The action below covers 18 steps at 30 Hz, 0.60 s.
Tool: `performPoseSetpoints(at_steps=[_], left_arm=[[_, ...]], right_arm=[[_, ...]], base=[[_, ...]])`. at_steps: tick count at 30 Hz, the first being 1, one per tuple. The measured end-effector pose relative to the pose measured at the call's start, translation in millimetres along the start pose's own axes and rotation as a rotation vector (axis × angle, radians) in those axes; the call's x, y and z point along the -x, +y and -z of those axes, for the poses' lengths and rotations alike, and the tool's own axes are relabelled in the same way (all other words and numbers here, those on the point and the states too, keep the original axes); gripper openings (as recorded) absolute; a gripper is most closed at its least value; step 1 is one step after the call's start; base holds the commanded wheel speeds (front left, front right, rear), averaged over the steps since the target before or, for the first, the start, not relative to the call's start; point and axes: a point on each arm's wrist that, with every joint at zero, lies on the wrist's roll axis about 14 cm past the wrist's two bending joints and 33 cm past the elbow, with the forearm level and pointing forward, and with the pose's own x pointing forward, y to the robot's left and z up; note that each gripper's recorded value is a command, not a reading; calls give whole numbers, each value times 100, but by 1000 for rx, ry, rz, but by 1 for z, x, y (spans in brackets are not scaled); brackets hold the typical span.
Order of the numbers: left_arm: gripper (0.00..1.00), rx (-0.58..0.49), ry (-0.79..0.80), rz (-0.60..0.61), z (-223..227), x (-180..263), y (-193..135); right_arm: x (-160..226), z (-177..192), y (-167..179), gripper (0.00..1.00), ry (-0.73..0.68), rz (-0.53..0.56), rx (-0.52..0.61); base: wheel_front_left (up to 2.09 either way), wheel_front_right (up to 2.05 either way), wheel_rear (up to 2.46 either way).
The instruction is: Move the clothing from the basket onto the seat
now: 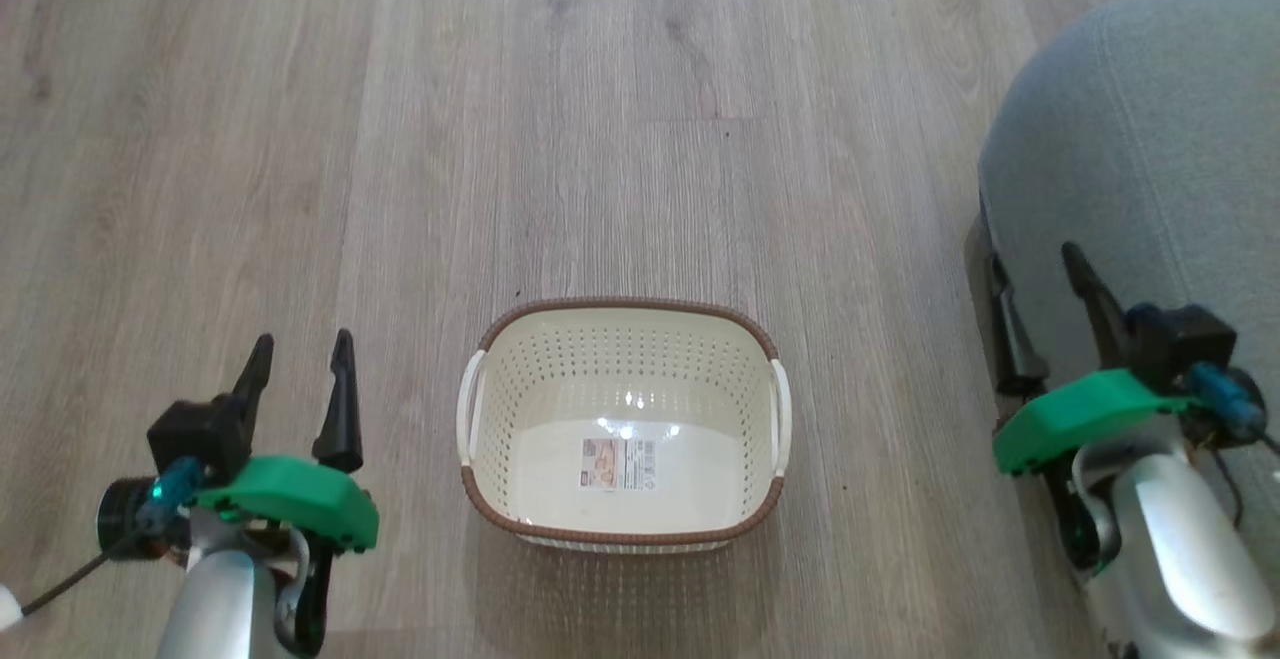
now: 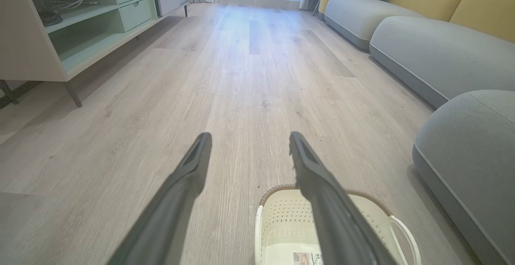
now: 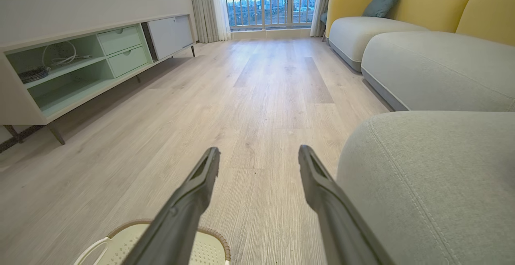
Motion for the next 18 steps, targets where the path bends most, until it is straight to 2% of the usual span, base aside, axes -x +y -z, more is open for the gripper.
performPoseSetpoints(at_steps=[18], left_arm=[[100,13,-15,5,-4,13,0]], right_arm=[[18,8,9,100,20,-2,-26]], base=[[0,0,0]])
